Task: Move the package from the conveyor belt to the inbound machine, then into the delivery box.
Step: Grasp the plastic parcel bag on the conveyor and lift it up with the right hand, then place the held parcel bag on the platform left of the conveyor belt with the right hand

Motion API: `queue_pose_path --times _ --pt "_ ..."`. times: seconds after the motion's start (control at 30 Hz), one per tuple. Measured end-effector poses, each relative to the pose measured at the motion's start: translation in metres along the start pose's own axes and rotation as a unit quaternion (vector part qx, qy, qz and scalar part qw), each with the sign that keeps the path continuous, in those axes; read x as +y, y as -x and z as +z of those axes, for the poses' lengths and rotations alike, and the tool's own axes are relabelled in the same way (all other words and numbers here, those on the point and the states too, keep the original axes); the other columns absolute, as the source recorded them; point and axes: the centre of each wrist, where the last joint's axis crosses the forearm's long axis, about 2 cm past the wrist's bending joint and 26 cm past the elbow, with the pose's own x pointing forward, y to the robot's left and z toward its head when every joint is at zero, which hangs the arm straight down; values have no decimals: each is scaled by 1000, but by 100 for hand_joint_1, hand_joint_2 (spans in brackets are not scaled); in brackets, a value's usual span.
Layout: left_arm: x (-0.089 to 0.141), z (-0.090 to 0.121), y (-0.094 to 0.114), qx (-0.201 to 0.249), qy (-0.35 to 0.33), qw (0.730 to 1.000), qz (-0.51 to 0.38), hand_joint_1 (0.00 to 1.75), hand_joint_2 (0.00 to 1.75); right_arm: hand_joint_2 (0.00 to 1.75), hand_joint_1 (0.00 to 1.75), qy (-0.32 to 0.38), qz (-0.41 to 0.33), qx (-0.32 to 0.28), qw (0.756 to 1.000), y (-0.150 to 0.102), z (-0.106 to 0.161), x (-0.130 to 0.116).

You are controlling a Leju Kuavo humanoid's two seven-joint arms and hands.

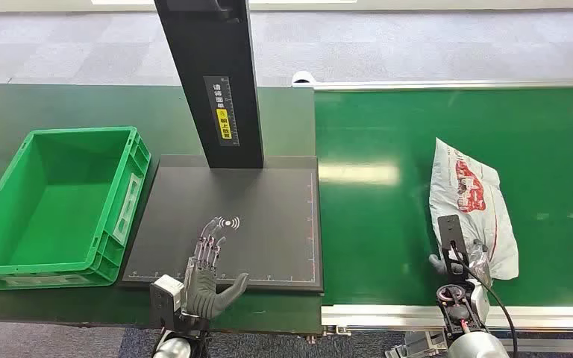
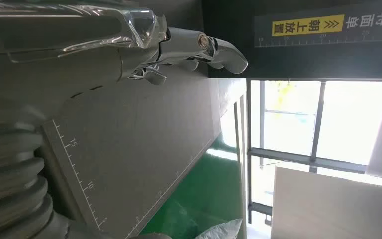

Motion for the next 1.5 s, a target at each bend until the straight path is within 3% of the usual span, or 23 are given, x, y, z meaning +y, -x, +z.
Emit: queue_pose_path --times 0.5,0.63,0.77,0.9,1.07,1.3,1.4,1.5 --pt "0 1 1 2 -2 1000 -2 0 175 175 175 16 -12 -64 998 -2 -3 -4" --pt "0 1 1 2 -6 1000 -5 0 175 175 175 1 -20 -144 989 -8 3 5" --pt "1 1 1 2 -12 1000 -9 0 175 175 175 -5 -39 -248 968 -29 15 18" --pt "2 1 0 2 -15 1000 -11 0 175 175 175 1 -51 -293 955 -46 27 25" --pt "6 0 -4 -10 -29 999 -21 0 175 175 175 -17 -53 -386 921 -70 65 33" --pt "15 -10 -22 -52 -43 997 -44 0 175 175 175 -153 -85 -511 842 -127 137 56" --pt "18 -16 -30 -71 -46 995 -54 0 175 175 175 -210 -89 -535 813 -142 156 74" --pt "19 -19 -34 -82 -48 994 -59 0 175 175 175 -239 -83 -544 800 -147 167 86"
